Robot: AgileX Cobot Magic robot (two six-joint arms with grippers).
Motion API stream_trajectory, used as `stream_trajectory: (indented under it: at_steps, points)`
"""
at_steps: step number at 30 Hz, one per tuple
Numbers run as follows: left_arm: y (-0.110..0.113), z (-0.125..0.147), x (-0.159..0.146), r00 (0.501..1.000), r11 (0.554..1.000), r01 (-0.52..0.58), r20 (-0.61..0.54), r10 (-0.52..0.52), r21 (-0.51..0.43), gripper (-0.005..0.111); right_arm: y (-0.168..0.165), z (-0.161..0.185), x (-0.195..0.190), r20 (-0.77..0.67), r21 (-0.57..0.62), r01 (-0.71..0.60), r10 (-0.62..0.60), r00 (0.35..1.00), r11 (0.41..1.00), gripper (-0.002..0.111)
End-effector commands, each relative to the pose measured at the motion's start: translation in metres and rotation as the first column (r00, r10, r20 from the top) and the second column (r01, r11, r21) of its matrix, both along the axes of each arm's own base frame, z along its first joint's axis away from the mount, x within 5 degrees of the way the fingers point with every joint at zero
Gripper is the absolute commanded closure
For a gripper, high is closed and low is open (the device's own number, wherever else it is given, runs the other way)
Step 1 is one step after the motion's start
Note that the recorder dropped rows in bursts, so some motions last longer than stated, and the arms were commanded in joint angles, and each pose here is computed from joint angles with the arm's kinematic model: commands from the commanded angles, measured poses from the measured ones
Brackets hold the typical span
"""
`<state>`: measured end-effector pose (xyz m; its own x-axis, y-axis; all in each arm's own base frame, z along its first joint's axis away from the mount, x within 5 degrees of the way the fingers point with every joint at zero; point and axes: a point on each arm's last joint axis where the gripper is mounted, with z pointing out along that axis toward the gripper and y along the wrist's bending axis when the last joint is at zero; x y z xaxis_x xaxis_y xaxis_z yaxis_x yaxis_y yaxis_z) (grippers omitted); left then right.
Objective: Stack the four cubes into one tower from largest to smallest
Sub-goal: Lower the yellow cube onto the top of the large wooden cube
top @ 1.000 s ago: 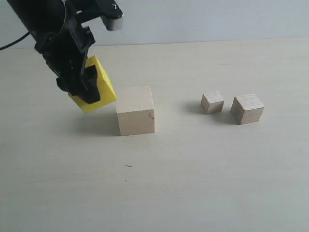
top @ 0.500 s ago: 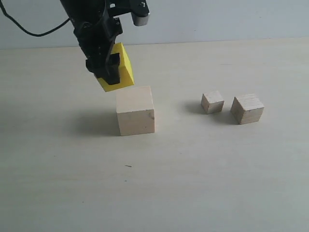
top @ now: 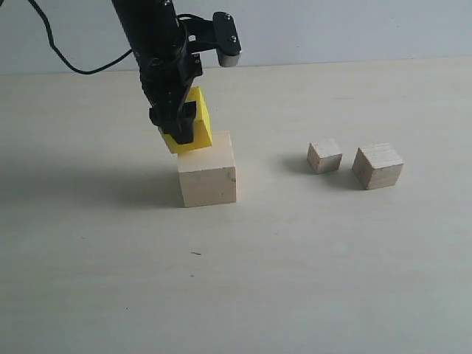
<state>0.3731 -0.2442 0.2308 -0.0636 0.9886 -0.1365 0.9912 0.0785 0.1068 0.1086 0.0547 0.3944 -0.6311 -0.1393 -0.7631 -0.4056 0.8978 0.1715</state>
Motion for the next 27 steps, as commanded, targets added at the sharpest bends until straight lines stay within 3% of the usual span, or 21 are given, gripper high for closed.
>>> stream_trajectory:
  at_steps: [1,9,27]
  points:
    - [-0.012,0.000,-0.006,0.999,0.999,0.051,0.002,-0.051,-0.007,0.107,0.001,-0.015,0.002,-0.001,0.019,0.015,-0.015,1.000,1.000,0.108]
    - [-0.025,0.002,-0.008,0.996,0.997,0.081,0.024,-0.081,-0.012,0.107,0.003,-0.037,0.004,-0.061,0.020,0.016,-0.015,0.998,1.000,0.108]
    - [-0.027,0.013,-0.005,0.993,0.992,-0.110,0.030,0.111,-0.056,0.107,0.002,-0.039,0.005,-0.054,0.010,0.019,-0.019,0.998,1.000,0.108]
